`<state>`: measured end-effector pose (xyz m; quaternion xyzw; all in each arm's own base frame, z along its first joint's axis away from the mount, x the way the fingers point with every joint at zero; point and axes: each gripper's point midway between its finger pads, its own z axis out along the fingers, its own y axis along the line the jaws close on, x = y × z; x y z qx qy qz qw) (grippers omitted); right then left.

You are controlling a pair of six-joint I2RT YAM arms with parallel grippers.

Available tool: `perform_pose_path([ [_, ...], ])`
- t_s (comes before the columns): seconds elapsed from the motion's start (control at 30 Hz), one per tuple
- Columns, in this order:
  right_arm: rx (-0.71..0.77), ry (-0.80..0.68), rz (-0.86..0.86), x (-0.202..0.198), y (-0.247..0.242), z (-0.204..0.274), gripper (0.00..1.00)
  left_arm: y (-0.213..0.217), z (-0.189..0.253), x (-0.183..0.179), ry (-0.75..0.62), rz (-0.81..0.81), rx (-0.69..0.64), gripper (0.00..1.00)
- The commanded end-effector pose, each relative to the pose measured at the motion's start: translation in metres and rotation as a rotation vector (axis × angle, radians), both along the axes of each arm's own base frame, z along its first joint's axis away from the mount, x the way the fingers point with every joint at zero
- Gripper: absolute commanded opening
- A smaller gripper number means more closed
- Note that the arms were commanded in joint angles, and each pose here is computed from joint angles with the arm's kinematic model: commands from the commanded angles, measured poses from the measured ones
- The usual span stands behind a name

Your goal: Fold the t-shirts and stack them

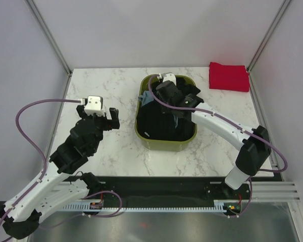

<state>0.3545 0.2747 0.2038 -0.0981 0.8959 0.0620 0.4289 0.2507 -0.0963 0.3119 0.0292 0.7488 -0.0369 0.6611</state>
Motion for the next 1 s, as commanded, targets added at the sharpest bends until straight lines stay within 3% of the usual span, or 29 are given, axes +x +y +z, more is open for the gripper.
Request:
perform_pose_path([
  [0.0,0.113,-0.166,-0.006,0.000,-0.007,0.095,0.00,-0.003,0.000,0.002,0.004,-0.014,0.001,0.94],
  [0.1,0.125,-0.241,0.006,-0.004,-0.016,0.135,0.00,-0.004,-0.001,0.003,0.009,-0.016,0.005,0.94],
  [0.13,0.157,-0.302,-0.006,-0.007,-0.024,0.168,0.00,-0.005,-0.002,0.004,0.011,-0.014,0.007,0.93],
  [0.2,0.119,-0.391,-0.098,-0.009,-0.055,0.202,0.00,-0.006,-0.004,0.005,0.018,-0.018,0.016,0.93],
  [0.27,0.110,-0.551,-0.275,-0.025,-0.114,0.262,0.00,-0.009,-0.007,0.006,0.029,-0.025,0.025,0.92],
  [0.37,0.161,-0.712,-0.392,-0.062,-0.174,0.314,0.00,-0.013,-0.009,0.007,0.041,-0.039,0.013,0.92],
  [0.5,0.168,-0.780,-0.517,-0.101,-0.231,0.321,0.01,-0.023,-0.016,0.009,0.072,-0.072,0.020,0.92],
  [0.6,0.154,-0.760,-0.544,-0.113,-0.247,0.296,0.18,-0.027,-0.019,0.011,0.087,-0.084,0.029,0.92],
  [0.7,0.182,-0.693,-0.561,-0.121,-0.251,0.256,0.66,-0.034,-0.024,0.013,0.114,-0.102,0.034,0.91],
  [0.73,0.126,-0.641,-0.564,-0.124,-0.254,0.224,0.98,-0.036,-0.027,0.014,0.124,-0.108,0.034,0.91],
  [0.93,0.135,-0.496,-0.558,-0.123,-0.240,0.150,0.98,-0.070,-0.048,0.022,0.241,-0.197,0.032,0.94],
  [0.97,0.152,-0.477,-0.531,-0.123,-0.233,0.145,0.98,-0.085,-0.070,0.026,0.335,-0.251,0.057,0.95],
])
